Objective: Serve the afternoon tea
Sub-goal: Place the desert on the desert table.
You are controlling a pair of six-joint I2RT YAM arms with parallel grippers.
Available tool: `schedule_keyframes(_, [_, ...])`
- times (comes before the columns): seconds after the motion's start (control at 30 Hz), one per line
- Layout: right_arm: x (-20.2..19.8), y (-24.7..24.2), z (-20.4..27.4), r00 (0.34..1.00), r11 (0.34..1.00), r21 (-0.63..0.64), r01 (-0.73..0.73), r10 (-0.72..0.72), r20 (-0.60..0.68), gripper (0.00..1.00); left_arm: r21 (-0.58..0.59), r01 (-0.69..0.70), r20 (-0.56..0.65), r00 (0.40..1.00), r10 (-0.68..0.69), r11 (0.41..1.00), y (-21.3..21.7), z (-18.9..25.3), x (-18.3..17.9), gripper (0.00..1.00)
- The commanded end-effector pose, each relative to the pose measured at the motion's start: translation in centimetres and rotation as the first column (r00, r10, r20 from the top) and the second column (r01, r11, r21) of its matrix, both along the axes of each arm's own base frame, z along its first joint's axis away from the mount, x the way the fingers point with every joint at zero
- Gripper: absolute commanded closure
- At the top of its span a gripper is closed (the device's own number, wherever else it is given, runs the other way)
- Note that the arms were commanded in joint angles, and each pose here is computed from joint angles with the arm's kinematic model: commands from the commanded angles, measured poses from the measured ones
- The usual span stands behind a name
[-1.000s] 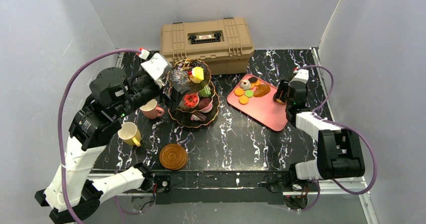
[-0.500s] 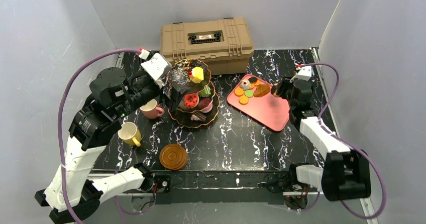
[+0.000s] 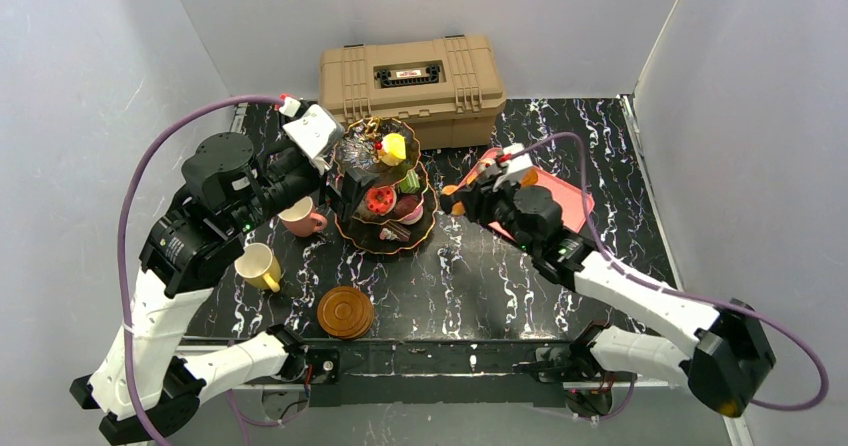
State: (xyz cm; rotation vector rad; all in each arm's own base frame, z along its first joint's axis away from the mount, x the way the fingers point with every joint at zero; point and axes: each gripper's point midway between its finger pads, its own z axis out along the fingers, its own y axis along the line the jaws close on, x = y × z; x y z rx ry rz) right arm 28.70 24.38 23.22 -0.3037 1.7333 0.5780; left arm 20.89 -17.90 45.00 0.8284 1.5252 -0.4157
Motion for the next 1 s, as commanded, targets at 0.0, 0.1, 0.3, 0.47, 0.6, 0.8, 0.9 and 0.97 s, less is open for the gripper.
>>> schedule_keyframes(0.0, [0.5,3.2,1.6,0.999,0.998,0.057,-0.023,0.020,0.050,0.62,-0.013,-0.003,0.006,1.000,0.003,1.000,0.3,0.6,-0.2,0.02])
schedule_keyframes(0.1, [0.7,4.7,1.4,0.998,0.996,0.070,-0.046,0.042,0.056,0.62,-0.012,-0.007,0.012,1.000,0.007,1.000,0.5,0.8,-0.3,0.02])
schedule_keyframes(0.3, [1.0,6.8,0.3,0.996,0.993,0.077,-0.084,0.081,0.040,0.62,-0.011,-0.006,0.015,1.000,0.006,1.000,0.5,0.8,-0.4,0.02])
schedule_keyframes(0.47, [1.3,8.0,-0.3,0.995,0.991,0.097,-0.096,0.093,0.032,0.58,-0.011,-0.006,0.014,1.000,0.006,1.000,0.5,0.7,-0.3,0.02])
schedule_keyframes(0.6, [1.6,9.0,-1.2,0.994,0.988,0.114,-0.106,0.105,0.015,0.53,-0.014,-0.005,0.019,1.000,0.005,1.000,0.5,0.9,-0.3,0.02])
schedule_keyframes(0.8, [1.9,9.8,-2.6,0.993,0.986,0.129,-0.109,0.113,-0.026,0.41,-0.012,-0.008,0.024,1.000,0.008,1.000,0.6,1.0,-0.4,0.02])
schedule_keyframes(0.9, [1.9,9.7,-2.8,0.994,0.985,0.138,-0.102,0.107,-0.028,0.38,-0.013,-0.009,0.025,1.000,0.010,1.000,0.7,1.0,-0.4,0.02])
schedule_keyframes(0.97, [1.8,9.5,-2.6,0.994,0.985,0.144,-0.098,0.103,-0.024,0.35,-0.014,-0.009,0.027,1.000,0.010,1.000,0.7,1.0,-0.4,0.02])
